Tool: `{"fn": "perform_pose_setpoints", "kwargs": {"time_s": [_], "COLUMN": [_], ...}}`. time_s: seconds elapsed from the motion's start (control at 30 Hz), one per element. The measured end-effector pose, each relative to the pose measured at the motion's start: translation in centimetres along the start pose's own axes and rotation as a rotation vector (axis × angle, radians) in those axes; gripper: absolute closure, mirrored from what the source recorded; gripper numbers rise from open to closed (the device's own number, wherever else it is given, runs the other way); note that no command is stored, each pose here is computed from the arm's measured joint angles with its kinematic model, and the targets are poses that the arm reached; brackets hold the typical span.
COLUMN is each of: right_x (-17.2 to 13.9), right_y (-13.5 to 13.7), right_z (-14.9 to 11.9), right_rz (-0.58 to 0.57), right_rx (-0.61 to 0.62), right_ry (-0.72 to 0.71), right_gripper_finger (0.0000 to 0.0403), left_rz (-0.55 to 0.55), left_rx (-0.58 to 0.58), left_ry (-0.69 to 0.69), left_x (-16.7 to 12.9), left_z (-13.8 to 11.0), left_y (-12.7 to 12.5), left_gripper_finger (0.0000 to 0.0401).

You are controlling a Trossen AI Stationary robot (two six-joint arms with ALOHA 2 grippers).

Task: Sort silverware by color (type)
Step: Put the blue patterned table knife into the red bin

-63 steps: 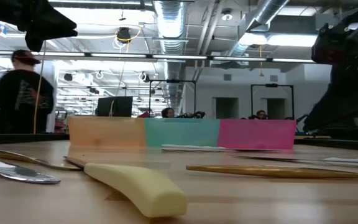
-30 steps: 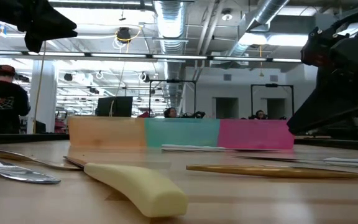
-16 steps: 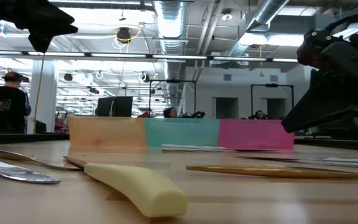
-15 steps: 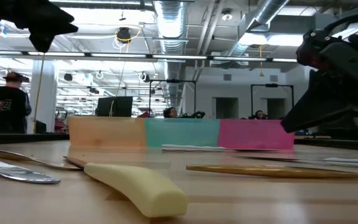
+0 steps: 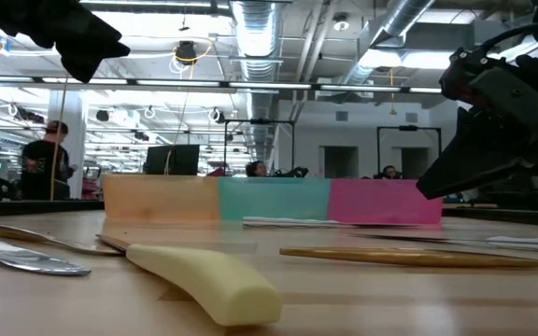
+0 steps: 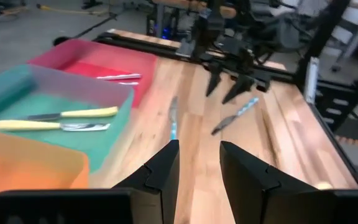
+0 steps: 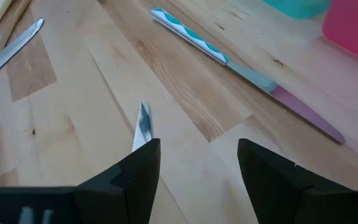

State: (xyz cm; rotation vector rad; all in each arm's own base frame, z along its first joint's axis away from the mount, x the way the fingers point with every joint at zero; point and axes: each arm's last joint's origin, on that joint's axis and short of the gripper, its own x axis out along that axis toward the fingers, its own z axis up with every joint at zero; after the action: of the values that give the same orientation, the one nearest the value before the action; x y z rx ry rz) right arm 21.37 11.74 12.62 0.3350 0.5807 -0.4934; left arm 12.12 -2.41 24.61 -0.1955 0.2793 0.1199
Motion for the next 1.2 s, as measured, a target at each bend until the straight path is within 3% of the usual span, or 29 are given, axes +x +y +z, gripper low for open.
{"fn": "perform_pose_setpoints", "kwargs": {"time_s": [0.33,0.53,0.9,1.2], "right_x": [0.1,0.1,0.1,0.1], "right_y": [-0.1,-0.1,-0.1,-0.1], "right_z": [0.1,0.1,0.1,0.1], "right_rz": [-0.003,-0.002,-0.002,-0.002], "right_rx": [-0.02,-0.021,-0.02,-0.04], "right_ry": [0.001,0.002,0.002,0.002], "right_gripper_finger": [0.0163,0.0163,0.0163,0.0163], "left_rz": [-0.135,-0.141,-0.131,-0.14], "left_rx": [0.035,0.098,0.136,0.144], "left_ry": [0.021,0.064,0.095,0.131], "left_x": [1.0,1.7,2.8,2.9], "left_z": [0.2,-0.2,-0.6,-0.9], "left_y": [-0.9,-1.1,-1.4,-1.4], "left_gripper_finger": [0.0301,0.0287,0.0217,0.0211]}}
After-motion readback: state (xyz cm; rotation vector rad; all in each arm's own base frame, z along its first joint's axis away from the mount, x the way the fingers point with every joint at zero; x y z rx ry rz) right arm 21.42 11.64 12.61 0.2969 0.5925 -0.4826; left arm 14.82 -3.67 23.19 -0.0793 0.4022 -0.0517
